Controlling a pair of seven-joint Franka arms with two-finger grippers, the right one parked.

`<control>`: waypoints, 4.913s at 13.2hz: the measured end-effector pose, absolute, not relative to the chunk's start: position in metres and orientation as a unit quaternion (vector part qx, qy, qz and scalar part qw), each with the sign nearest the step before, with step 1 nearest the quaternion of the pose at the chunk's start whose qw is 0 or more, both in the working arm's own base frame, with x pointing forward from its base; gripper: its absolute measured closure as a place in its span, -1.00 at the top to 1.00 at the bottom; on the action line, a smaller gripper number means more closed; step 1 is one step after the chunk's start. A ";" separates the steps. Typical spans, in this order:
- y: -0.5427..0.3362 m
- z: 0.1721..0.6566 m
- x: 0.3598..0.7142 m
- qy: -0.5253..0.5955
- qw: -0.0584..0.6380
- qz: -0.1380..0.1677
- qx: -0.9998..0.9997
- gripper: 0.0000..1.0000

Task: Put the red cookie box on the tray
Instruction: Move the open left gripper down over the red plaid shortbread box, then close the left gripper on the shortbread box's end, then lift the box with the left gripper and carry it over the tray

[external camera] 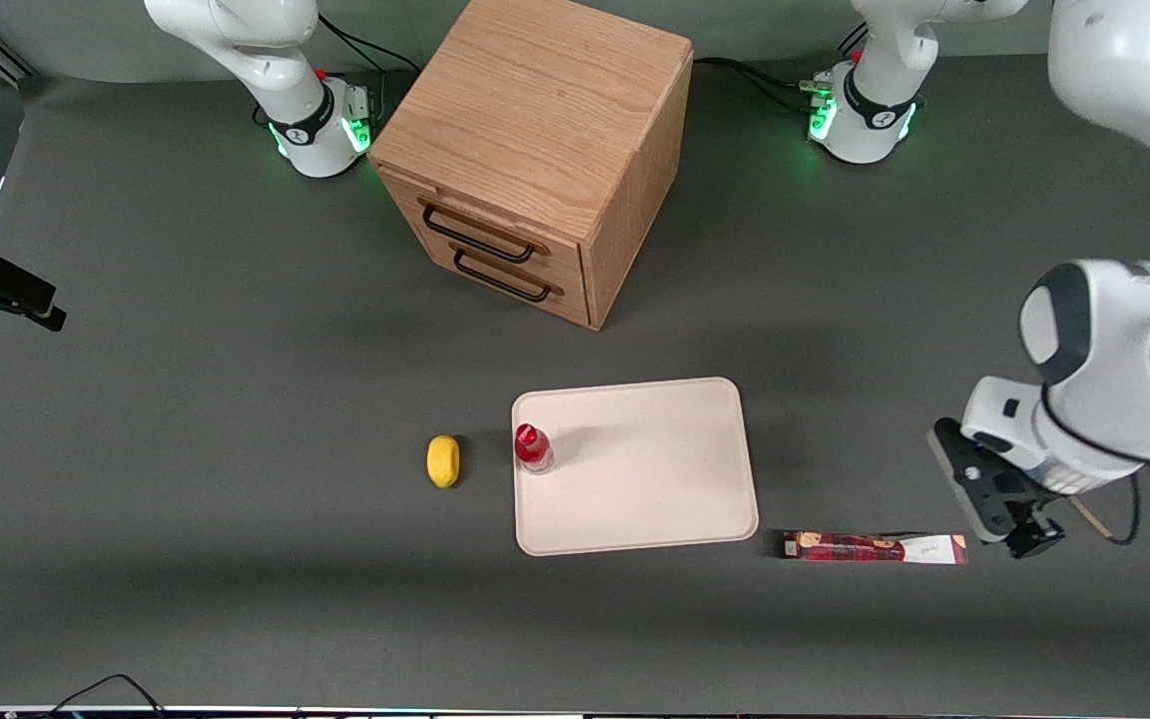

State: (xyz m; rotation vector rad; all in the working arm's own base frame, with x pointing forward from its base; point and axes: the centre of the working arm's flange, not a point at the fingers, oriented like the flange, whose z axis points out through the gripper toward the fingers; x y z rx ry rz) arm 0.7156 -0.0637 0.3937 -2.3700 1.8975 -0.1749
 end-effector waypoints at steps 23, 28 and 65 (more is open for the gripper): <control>-0.104 0.244 0.741 0.670 0.047 -0.081 -0.736 1.00; -0.103 0.225 0.739 0.671 0.040 -0.071 -0.737 1.00; -0.083 0.540 0.630 0.470 0.002 0.012 -0.883 -0.83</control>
